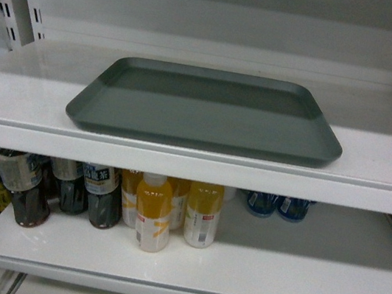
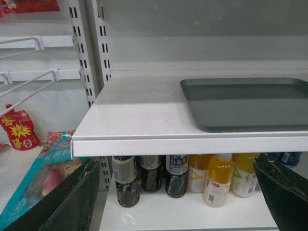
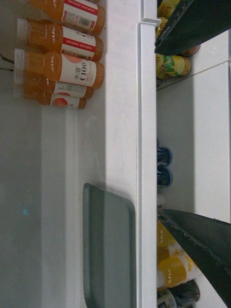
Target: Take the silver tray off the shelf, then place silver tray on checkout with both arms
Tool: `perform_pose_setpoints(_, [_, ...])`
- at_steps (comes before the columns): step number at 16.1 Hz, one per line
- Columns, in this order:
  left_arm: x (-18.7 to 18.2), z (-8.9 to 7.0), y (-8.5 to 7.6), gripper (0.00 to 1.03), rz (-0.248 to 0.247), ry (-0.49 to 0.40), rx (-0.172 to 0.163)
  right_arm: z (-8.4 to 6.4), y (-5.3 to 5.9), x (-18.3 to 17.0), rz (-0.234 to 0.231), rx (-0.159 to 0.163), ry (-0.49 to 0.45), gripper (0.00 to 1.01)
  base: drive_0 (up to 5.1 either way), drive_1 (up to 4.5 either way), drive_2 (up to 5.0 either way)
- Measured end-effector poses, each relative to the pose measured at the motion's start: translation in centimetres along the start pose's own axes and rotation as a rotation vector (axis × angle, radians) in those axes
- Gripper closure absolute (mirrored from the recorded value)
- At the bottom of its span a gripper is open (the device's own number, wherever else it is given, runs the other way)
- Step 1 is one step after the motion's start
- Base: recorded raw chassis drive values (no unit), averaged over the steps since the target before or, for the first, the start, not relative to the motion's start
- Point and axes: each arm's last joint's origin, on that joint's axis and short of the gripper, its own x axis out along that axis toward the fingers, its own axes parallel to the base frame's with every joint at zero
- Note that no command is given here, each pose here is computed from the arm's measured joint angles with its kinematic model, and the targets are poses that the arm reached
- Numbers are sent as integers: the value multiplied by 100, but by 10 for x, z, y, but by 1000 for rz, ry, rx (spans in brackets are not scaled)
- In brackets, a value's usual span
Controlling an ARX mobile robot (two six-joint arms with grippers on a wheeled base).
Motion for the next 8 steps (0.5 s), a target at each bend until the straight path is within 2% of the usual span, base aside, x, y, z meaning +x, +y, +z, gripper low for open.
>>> perform_pose_setpoints(4, [0,0,0,5,0,0,0,0,0,0,0,0,-1,3,10,428,-408])
perform_pose_setpoints(8, [0,0,0,5,0,0,0,0,0,0,0,0,0,3,0,0,0])
